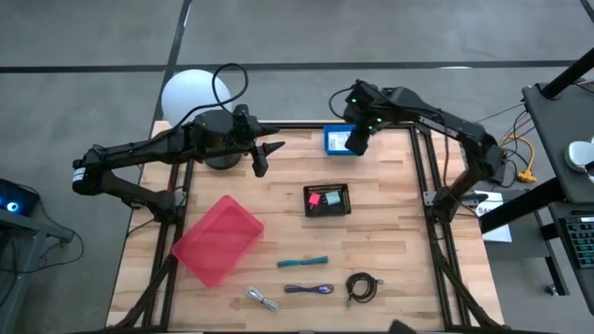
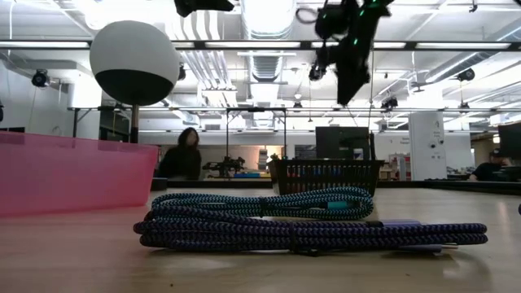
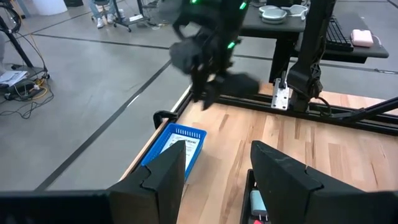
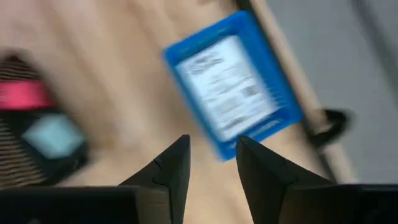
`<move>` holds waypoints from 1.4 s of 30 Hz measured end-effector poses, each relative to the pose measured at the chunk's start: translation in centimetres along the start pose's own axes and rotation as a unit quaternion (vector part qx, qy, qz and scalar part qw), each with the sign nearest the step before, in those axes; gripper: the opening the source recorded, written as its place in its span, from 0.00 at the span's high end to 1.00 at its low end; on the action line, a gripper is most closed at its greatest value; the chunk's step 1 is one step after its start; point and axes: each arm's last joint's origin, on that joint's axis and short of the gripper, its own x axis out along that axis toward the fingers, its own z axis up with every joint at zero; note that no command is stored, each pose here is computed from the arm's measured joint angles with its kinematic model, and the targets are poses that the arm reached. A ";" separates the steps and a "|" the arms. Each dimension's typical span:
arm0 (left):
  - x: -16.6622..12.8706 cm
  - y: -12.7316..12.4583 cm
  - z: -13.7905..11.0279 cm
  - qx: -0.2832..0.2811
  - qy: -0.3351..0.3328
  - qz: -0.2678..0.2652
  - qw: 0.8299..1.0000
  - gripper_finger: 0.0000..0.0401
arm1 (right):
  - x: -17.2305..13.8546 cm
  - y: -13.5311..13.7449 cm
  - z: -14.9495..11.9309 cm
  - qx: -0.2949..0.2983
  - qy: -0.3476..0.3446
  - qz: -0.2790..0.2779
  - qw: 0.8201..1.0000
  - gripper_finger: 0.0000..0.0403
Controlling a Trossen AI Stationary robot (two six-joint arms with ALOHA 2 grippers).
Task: Pick and place items into bin
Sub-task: Put the black charger cable into the pink bin
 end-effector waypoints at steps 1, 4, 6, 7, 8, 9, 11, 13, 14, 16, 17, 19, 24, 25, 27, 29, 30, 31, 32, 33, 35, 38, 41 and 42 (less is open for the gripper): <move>0.0 0.0 0.0 0.000 0.000 0.000 1.000 0.58 | -0.7 0.4 -0.3 0.015 -0.004 0.020 1.000 0.71; 0.0 0.0 0.0 0.000 0.000 -0.003 1.000 0.58 | -2.7 1.8 -1.1 0.048 -0.022 0.064 0.997 0.71; 0.1 0.0 0.0 0.001 0.001 -0.003 1.000 0.58 | -4.0 2.9 -1.5 0.054 -0.038 0.085 0.994 0.71; 0.1 0.0 -0.1 0.001 0.003 -0.002 1.000 0.58 | -4.6 3.5 -1.8 0.053 -0.044 0.095 0.993 0.71; 0.1 0.0 -0.1 0.001 0.005 -0.003 1.000 0.58 | -5.2 4.2 -2.0 0.050 -0.051 0.103 0.992 0.71; 0.1 0.0 -0.2 0.002 0.008 -0.003 1.000 0.58 | -5.7 4.9 -2.3 0.045 -0.056 0.110 0.991 0.71; 0.1 0.0 -0.3 0.003 0.013 -0.002 1.000 0.58 | -6.7 6.3 -2.9 0.033 -0.066 0.125 0.989 0.72; 0.1 0.0 -0.4 0.004 0.015 -0.002 1.000 0.58 | -7.6 7.7 -3.5 0.021 -0.072 0.141 0.987 0.72; 0.1 0.0 -0.4 0.005 0.015 -0.002 1.000 0.58 | -8.0 8.4 -3.9 0.014 -0.074 0.150 0.986 0.72; 0.1 0.0 -0.4 0.008 0.015 -0.003 1.000 0.58 | -8.8 9.9 -4.6 0.004 -0.075 0.167 0.983 0.71; 0.1 0.0 -0.4 0.008 0.015 -0.003 1.000 0.58 | -9.1 10.6 -4.9 -0.001 -0.073 0.176 0.982 0.71; 0.1 0.0 -0.4 0.008 0.016 -0.003 1.000 0.58 | -9.6 12.3 -5.7 -0.014 -0.068 0.194 0.979 0.70; 0.1 0.0 -0.4 0.008 0.015 -0.003 1.000 0.58 | -10.4 16.2 -7.6 -0.069 -0.048 0.229 0.970 0.68; 0.1 0.0 -0.4 0.008 0.015 -0.003 1.000 0.58 | -10.5 16.8 -8.0 -0.083 -0.044 0.234 0.968 0.68; 0.1 0.0 -0.4 0.008 0.016 -0.003 1.000 0.58 | -10.2 18.2 -8.6 -0.105 -0.031 0.237 0.965 0.67; 0.1 0.0 -0.4 0.008 0.016 -0.003 1.000 0.58 | -9.9 19.3 -9.2 -0.110 -0.016 0.238 0.965 0.66; 0.1 0.0 -0.4 0.008 0.016 -0.003 1.000 0.58 | -9.8 19.8 -9.4 -0.108 -0.009 0.238 0.965 0.66; 0.1 0.0 -0.4 0.008 0.015 -0.003 1.000 0.58 | -9.6 20.3 -9.6 -0.105 -0.001 0.238 0.966 0.65; 0.1 0.0 -0.4 0.008 0.015 -0.003 1.000 0.58 | -9.4 20.7 -9.7 -0.103 0.007 0.237 0.966 0.65; 0.1 0.0 -0.4 0.008 0.015 -0.003 1.000 0.58 | -9.2 21.1 -9.9 -0.098 0.014 0.236 0.967 0.64; 0.1 0.0 -0.4 0.008 0.015 -0.003 1.000 0.58 | -8.8 22.0 -10.3 -0.096 0.029 0.233 0.967 0.63; 0.1 0.0 -0.4 0.008 0.015 -0.003 1.000 0.58 | -8.3 23.2 -10.8 -0.095 0.047 0.229 0.968 0.60; 0.1 0.0 -0.4 0.008 0.015 -0.003 1.000 0.58 | -8.1 24.4 -11.7 -0.103 0.061 0.228 0.966 0.57; 0.1 0.0 -0.4 0.008 0.015 -0.003 1.000 0.58 | -8.0 24.8 -11.9 -0.104 0.066 0.226 0.966 0.56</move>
